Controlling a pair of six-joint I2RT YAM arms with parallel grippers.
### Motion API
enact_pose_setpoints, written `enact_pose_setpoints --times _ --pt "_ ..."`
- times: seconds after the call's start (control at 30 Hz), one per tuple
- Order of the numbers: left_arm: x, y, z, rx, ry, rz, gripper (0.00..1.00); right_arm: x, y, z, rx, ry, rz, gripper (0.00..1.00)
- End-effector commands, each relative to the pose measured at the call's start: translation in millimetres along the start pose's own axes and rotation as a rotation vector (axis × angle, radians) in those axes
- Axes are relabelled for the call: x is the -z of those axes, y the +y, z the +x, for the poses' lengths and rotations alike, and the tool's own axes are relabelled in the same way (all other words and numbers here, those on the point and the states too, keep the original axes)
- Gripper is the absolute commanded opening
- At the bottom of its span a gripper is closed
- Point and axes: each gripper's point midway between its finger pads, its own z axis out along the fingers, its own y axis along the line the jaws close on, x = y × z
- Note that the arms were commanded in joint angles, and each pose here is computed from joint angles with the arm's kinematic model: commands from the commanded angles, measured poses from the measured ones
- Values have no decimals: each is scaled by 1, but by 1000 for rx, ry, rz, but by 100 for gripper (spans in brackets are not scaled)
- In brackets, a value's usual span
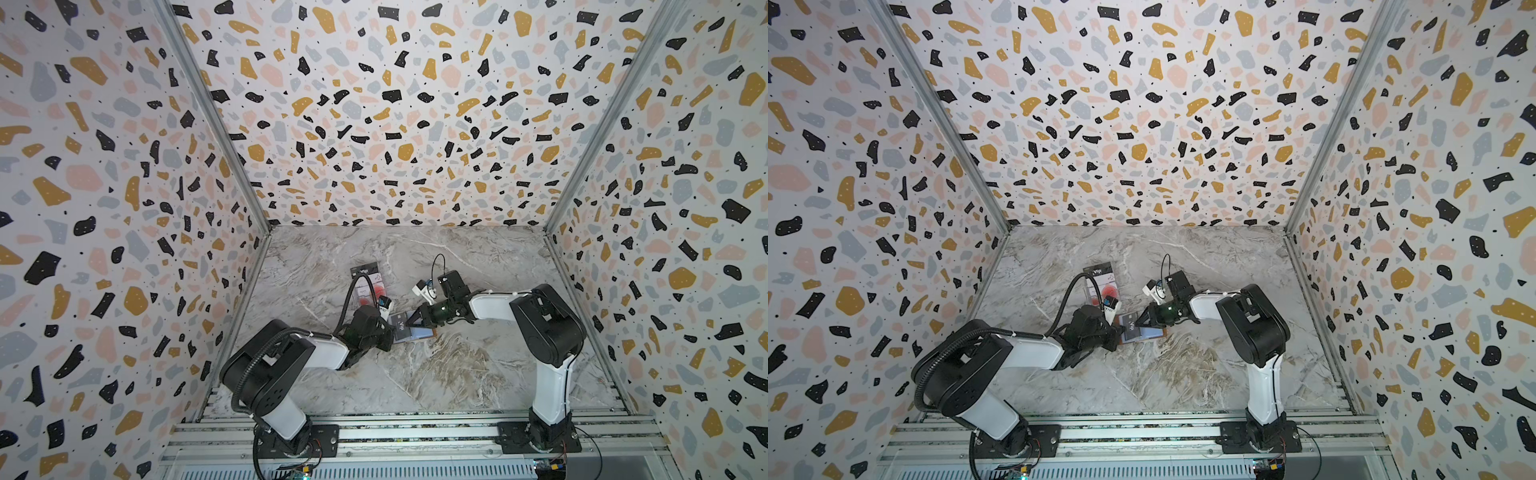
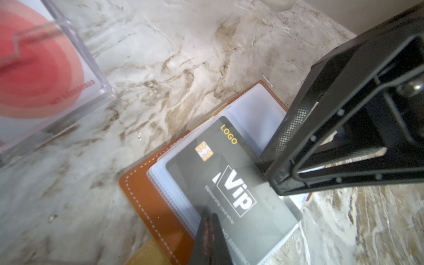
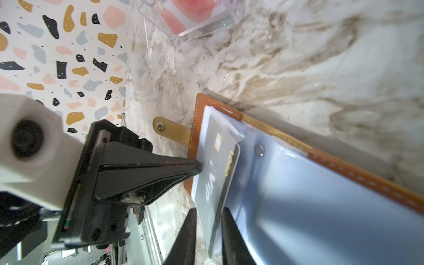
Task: Take the credit cards out of the card holder
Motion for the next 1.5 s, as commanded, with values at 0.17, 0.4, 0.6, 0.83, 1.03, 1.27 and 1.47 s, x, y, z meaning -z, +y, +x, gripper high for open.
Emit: enact_pose_setpoints --times 0.17,0.4,0.6,0.83,1.03,1.27,1.47 --pt "-1 13 42 21 129 -37 0 3 20 -5 22 -13 -110 10" --pt "-1 13 42 21 132 -39 0 5 16 -5 13 -19 -104 0" --pt "0 15 45 15 141 -46 0 14 11 -10 10 -49 -84 0" --pt "0 15 43 11 143 -51 0 32 -4 -13 13 -73 -19 0" --pt "-1 13 39 7 142 -42 0 48 -13 -15 20 -94 22 0" --pt "4 -6 -4 -34 92 33 20 78 -9 -20 82 -129 53 0" --pt "18 -25 -61 -129 81 129 37 86 1 -18 142 -131 45 0"
